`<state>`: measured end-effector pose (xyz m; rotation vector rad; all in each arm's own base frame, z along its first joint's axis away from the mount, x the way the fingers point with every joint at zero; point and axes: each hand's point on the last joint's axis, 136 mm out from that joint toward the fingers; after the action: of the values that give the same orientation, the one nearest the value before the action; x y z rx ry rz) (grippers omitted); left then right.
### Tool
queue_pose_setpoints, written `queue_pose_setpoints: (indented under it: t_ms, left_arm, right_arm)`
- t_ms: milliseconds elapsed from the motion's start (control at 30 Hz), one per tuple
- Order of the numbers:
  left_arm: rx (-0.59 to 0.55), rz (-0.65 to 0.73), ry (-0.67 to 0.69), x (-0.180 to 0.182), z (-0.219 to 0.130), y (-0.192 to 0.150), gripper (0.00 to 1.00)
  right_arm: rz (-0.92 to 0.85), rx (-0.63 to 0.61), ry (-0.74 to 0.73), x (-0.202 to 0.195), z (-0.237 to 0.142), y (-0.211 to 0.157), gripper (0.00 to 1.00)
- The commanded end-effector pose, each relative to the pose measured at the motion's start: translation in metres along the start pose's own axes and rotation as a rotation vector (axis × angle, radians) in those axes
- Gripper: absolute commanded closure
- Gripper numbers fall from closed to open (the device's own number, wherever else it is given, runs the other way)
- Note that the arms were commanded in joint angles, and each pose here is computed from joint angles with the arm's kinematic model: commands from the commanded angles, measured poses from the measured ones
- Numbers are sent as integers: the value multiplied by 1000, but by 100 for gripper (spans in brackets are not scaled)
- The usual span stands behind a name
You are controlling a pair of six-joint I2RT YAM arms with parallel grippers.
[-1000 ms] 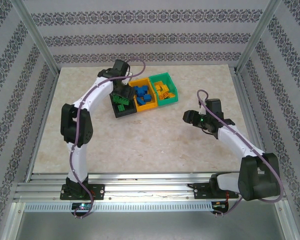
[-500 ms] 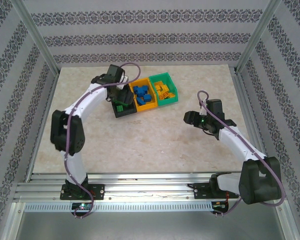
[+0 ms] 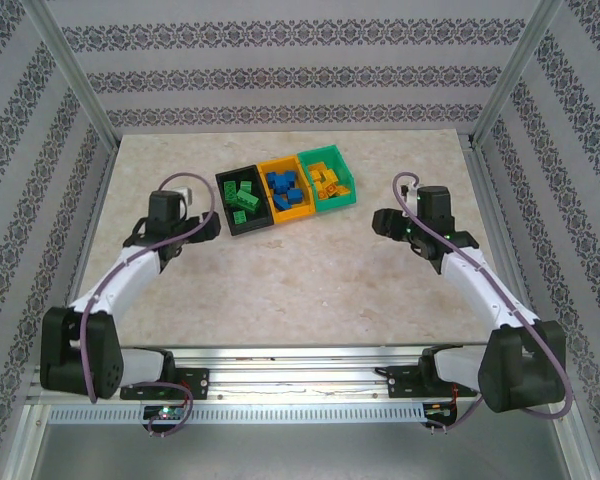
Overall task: Sort the legos into containers by color
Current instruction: Reset both arms
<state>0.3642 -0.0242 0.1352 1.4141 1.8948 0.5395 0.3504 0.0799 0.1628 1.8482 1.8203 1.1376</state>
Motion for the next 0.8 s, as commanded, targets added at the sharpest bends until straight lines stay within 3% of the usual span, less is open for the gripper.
queue_pose_setpoints:
  t_ms: [0,67,300,433,533,767]
  left_arm:
    - [-212,-118,-67,1,-19,38,5]
    - [-259,-152,-43,13,-26,38,0]
    - [-416,-194,65,50,-46,26,0]
    - [-552,-250,168,79,-59,15,0]
    - [-640,-226,215,92,-68,8,0]
    - [-586,-103,300,100,-64,1,0]
  right_arm:
    - [-67,-141,-64,-8,-21,34,40]
    - [-78,-189,-93,-13,-30,41,38]
    - [-93,-321,-211,-39,-50,53,29]
    - [-93,-345,-310,-59,-49,44,11]
    - [-54,-389,-438,-85,-50,37,5]
    - [-40,-466,-607,-123,-43,19,2]
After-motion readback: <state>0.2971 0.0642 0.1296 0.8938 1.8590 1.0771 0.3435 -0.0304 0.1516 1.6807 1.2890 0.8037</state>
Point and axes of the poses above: each hand's point on the last joint's axis, 136 mm out from that joint toward the fingers, its own z axis out along the fingers, its own x axis along the line the jaws close on, y = z × x, and after that the axes turned 4 degrees about -z, right-handed
